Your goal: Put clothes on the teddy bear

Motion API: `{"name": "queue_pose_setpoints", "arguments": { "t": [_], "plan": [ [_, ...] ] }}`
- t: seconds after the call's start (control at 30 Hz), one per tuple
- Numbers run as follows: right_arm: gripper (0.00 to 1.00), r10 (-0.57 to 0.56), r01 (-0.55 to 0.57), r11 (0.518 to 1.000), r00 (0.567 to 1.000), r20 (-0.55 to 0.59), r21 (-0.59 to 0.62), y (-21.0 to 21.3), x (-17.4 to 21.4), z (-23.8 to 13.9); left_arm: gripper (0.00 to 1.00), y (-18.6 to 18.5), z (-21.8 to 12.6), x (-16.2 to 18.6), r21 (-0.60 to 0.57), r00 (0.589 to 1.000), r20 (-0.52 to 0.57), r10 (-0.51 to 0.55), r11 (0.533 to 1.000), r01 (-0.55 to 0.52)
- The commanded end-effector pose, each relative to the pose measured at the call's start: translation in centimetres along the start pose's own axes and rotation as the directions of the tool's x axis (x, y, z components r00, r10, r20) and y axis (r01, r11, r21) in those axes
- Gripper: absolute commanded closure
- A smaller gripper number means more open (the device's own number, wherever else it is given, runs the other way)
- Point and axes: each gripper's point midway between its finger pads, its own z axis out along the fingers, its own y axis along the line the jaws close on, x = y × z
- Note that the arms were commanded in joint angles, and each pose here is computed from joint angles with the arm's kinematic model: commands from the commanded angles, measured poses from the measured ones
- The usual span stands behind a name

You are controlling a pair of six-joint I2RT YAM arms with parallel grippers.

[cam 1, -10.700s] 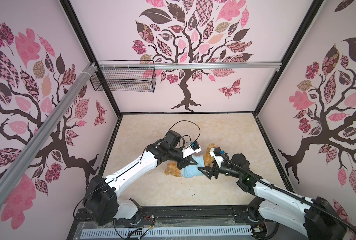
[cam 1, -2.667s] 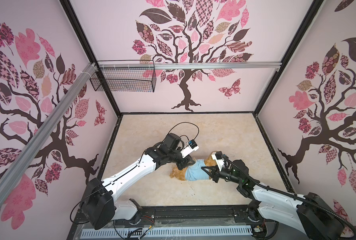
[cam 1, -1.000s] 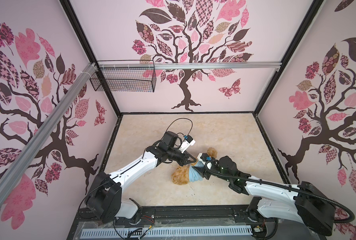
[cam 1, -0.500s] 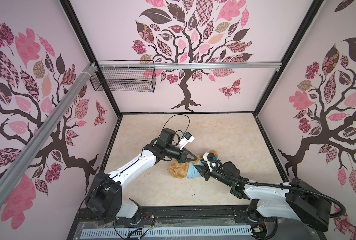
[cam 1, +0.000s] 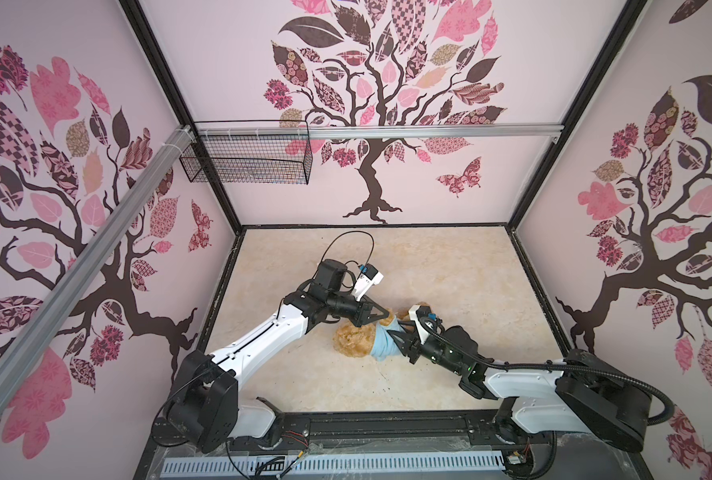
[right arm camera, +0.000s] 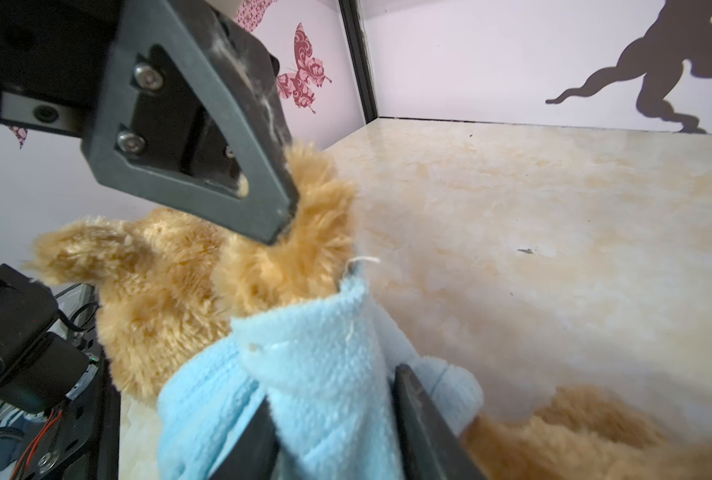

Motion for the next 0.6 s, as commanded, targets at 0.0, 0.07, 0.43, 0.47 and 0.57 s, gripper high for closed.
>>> {"name": "queue_pose_setpoints", "arguments": {
  "t": [0.0, 0.07, 0.43, 0.47, 0.57],
  "plan": [
    [0.62, 0.087, -0.066, 0.994, 0.952, -0.292, 0.082, -2.0, 8.6, -1.8, 1.00, -0.9, -1.0, -1.7, -0.081, 0.964, 0.046, 0.263, 0.962, -0.259],
    [0.63, 0.089, -0.067, 0.995, 0.947, -0.310, 0.080, -1.9, 8.8, -1.6, 1.00, 0.0, -0.5, -1.0, -0.121, 0.963, 0.002, 0.268, 0.956, -0.266],
    [0.47, 0.081, -0.059, 0.994, 0.959, -0.271, 0.088, -1.7, 5.8, -1.3, 1.00, 0.3, -1.2, -3.0, -0.165, 0.963, 0.077, 0.258, 0.956, -0.243],
    [0.41, 0.074, -0.055, 0.995, 0.965, -0.250, 0.084, -1.4, 4.5, -1.3, 1.00, 1.0, -1.6, -3.5, -0.185, 0.965, 0.091, 0.247, 0.956, -0.227],
    [0.29, 0.049, -0.036, 0.996, 0.984, -0.174, 0.078, -0.8, 0.2, -1.5, 1.00, 3.5, -3.0, -5.3, -0.286, 0.966, 0.112, 0.232, 0.939, -0.192]
  ]
}}
